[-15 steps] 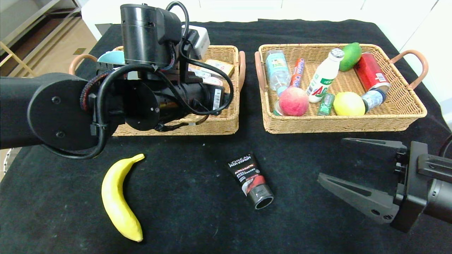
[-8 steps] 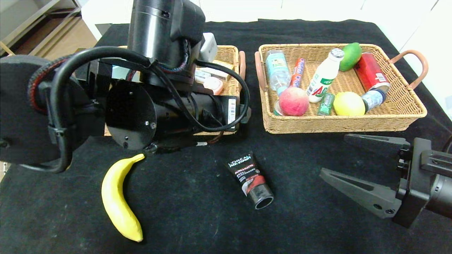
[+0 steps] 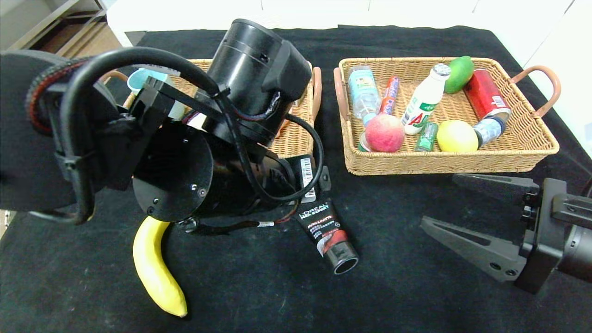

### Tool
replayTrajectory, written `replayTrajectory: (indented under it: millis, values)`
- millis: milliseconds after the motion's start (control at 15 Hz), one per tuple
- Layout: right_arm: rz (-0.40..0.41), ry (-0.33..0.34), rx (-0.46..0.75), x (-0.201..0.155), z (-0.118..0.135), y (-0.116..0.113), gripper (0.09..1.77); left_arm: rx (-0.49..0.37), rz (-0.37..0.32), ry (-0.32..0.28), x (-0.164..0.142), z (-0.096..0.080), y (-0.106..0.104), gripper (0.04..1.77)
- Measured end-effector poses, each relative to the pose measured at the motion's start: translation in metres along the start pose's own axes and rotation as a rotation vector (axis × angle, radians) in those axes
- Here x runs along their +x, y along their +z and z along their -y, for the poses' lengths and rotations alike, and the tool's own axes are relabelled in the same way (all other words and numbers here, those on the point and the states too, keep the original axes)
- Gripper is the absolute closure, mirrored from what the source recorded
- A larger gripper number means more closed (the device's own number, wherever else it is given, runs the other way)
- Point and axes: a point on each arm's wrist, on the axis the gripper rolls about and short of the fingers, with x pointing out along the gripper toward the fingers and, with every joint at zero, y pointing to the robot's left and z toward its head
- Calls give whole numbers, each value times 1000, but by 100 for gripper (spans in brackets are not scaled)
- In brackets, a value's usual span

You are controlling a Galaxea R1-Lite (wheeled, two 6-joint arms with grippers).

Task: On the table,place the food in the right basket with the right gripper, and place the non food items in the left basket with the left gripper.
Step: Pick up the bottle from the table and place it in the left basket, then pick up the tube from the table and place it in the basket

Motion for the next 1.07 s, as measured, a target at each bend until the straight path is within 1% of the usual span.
replayTrajectory:
  millis: [200,267,533,800,1067]
  values:
    - [4,-9,-1,0,2,1,15,-66,-123,-36,2,2,-5,11]
    - [7,-18,-1,-1,3,2,15,-90,-150,-40,3,2,-6,11]
    - [28,-32,-5,-4,5,7,15,-191,-204,-10,18,8,-13,10]
    - [47,-48,-12,-9,7,10,15,-210,-253,34,26,16,-16,10]
    - [57,-52,-14,-11,7,12,15,-223,-301,71,34,28,-20,10]
